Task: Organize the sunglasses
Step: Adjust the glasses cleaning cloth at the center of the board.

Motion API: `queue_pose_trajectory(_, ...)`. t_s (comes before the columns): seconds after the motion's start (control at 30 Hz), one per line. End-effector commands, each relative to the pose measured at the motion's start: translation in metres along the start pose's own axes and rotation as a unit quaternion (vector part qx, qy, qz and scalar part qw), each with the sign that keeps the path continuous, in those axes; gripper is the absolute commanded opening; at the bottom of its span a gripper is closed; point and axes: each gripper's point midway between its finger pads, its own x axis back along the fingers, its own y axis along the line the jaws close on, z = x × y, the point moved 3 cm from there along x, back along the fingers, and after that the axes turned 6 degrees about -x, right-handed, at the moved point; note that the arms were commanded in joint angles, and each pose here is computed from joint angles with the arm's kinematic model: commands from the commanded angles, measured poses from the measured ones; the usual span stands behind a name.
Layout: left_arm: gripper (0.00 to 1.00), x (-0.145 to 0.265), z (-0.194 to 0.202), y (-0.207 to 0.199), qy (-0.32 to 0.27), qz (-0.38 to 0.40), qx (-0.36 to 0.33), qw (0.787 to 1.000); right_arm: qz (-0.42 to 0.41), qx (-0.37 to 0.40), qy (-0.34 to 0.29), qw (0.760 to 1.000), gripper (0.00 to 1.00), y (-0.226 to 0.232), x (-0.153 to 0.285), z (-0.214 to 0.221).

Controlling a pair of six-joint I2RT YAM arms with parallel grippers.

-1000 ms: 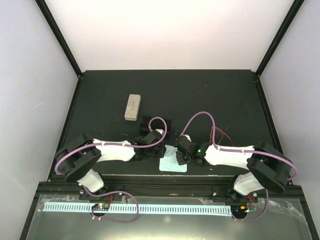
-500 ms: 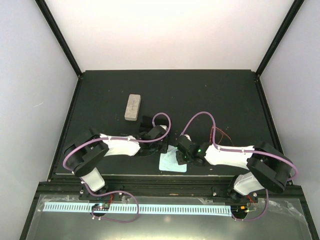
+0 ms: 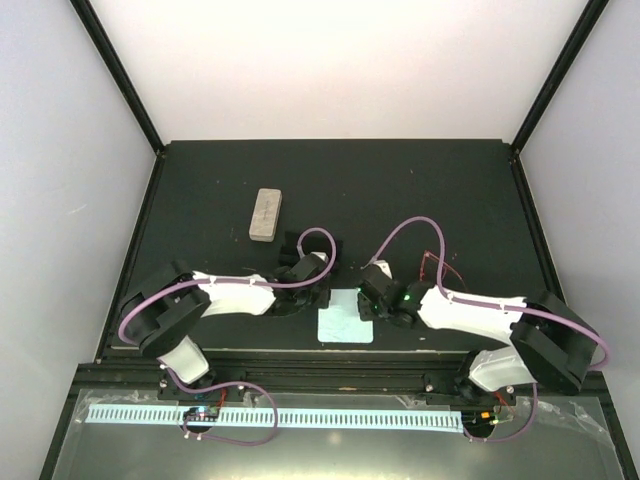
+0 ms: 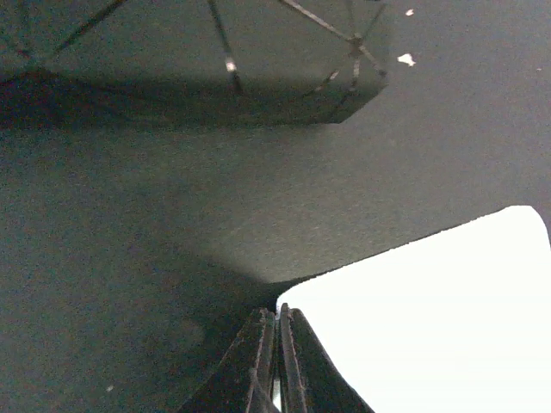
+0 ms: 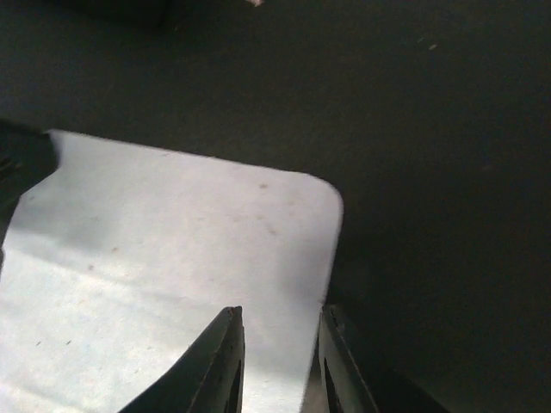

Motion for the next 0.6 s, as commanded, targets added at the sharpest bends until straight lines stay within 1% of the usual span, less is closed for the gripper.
queue_pose_trajectory(0.0, 0.02, 0.008, -0.004, 0.012, -0.014, -0.025, 0.016, 0.999, 0.039, -0.008, -0.036, 0.999, 0.28, -0.010, 0.003, -0.020)
queue_pose_trajectory(0.07, 0.02, 0.007, -0.003, 0.011, -0.010, -0.024, 0.015, 1.000, 0.047, -0.006, -0.032, 0.998, 0.28, -0.014, -0.002, -0.023)
queue_pose_trajectory(0.1, 0.05, 0.007, -0.003, 0.012, -0.009, -0.024, 0.015, 1.000, 0.050, -0.004, -0.030, 0.998, 0.29, -0.015, -0.004, -0.024)
queue_pose_trajectory(0.23, 0.30, 0.011, -0.004, 0.016, -0.013, -0.032, 0.021, 0.999, 0.051, 0.006, -0.026, 0.998, 0.31, -0.013, -0.009, -0.031)
queue_pose_trajectory(0.3, 0.36, 0.015, -0.008, 0.019, -0.021, -0.040, 0.020, 0.999, 0.050, 0.014, -0.022, 0.998, 0.32, -0.009, -0.011, -0.034)
queue_pose_trajectory(0.4, 0.39, 0.019, -0.012, 0.021, -0.026, -0.044, 0.018, 0.999, 0.049, 0.023, -0.015, 0.998, 0.33, -0.006, -0.016, -0.034)
queue_pose_trajectory(0.57, 0.39, 0.014, -0.012, 0.024, -0.017, -0.046, 0.018, 0.999, 0.045, 0.030, -0.003, 0.999, 0.33, -0.002, -0.025, -0.036)
